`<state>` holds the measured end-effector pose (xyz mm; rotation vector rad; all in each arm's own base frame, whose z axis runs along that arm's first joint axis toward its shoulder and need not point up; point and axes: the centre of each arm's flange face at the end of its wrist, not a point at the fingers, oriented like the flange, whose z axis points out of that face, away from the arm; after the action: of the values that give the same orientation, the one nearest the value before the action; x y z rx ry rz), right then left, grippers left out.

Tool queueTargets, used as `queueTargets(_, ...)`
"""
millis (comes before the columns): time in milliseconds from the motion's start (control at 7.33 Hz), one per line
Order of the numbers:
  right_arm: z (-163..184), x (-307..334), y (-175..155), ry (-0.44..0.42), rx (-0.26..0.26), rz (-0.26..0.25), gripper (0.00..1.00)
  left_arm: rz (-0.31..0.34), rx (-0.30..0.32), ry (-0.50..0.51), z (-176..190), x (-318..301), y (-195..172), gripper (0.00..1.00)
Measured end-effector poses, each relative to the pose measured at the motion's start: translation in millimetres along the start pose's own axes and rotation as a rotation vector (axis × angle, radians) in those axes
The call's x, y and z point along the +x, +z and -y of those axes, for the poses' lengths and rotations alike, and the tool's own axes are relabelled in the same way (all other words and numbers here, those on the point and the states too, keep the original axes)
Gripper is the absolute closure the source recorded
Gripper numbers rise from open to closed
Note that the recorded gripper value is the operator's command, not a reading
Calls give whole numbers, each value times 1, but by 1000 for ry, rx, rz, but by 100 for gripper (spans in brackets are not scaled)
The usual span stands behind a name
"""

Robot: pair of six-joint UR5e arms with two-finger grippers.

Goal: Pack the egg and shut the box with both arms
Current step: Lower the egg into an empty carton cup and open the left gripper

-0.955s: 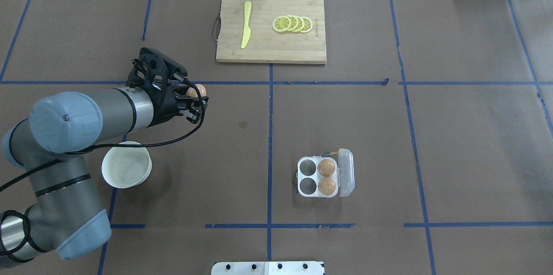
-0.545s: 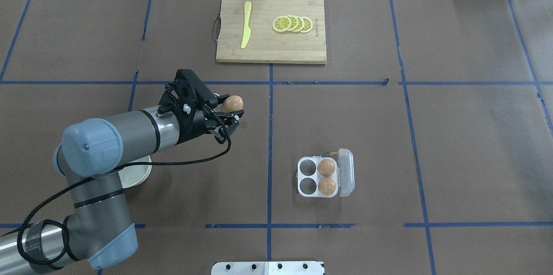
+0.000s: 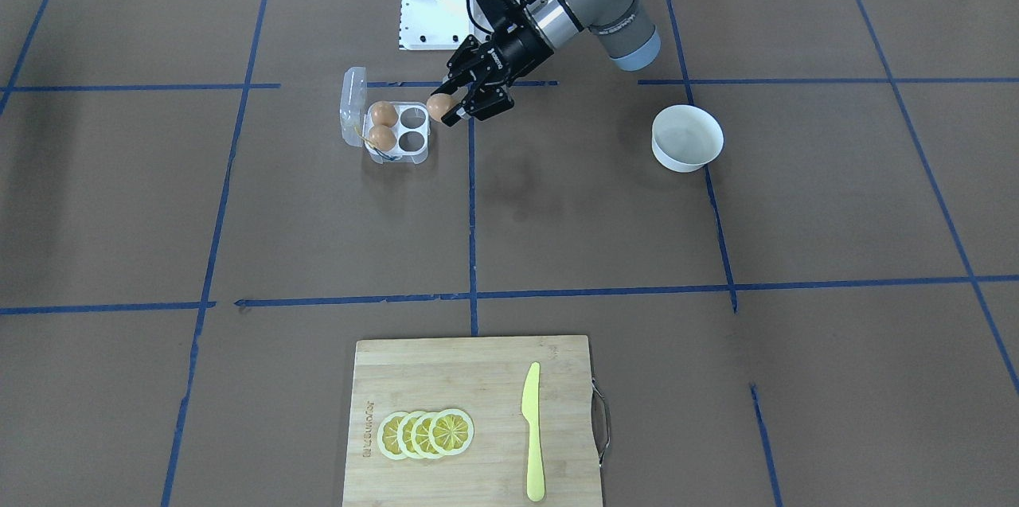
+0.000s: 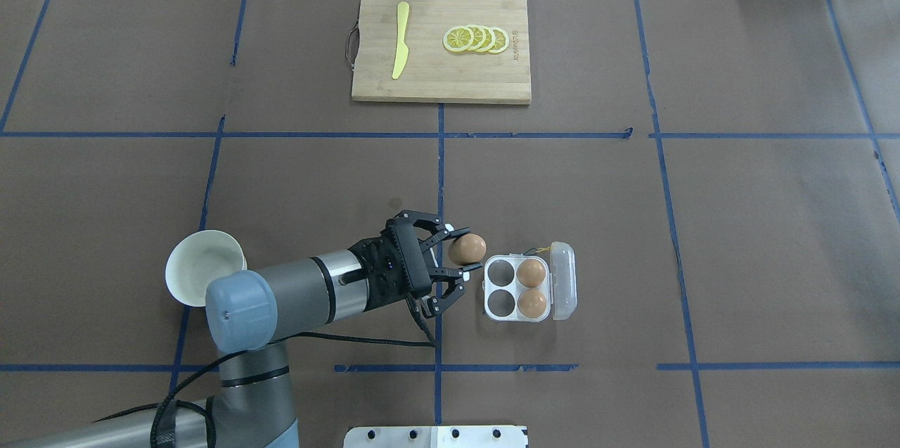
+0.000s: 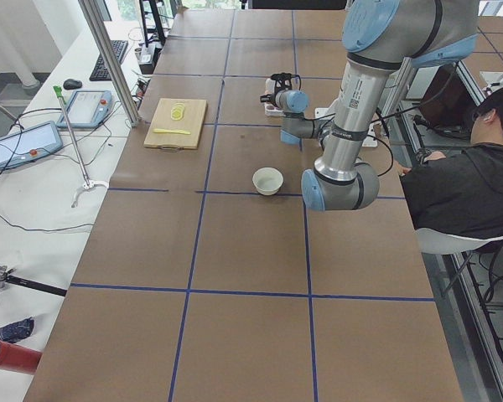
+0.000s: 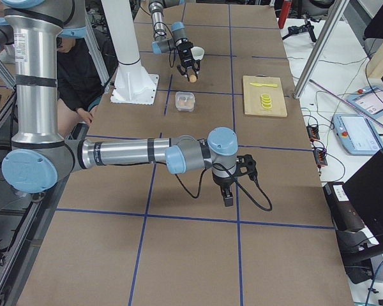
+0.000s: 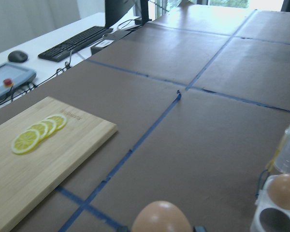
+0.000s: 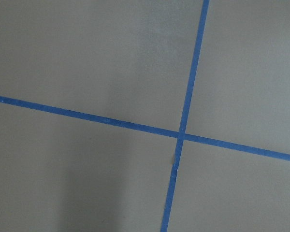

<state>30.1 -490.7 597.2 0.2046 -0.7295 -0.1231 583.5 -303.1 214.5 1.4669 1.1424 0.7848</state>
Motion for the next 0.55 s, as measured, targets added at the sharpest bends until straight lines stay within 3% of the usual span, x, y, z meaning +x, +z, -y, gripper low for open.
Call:
queueTargets(273,-2,1,1,3,-2,0,0,-32,6,12,-2,24,25,97)
queueTargets(409,-2,2,1,4,-3,-1,0,-41,2,12,-3,32,32,78)
queueTargets(545,-2,3,2,6,-4,-1,0,-47,-1,11,-4,37,37,17)
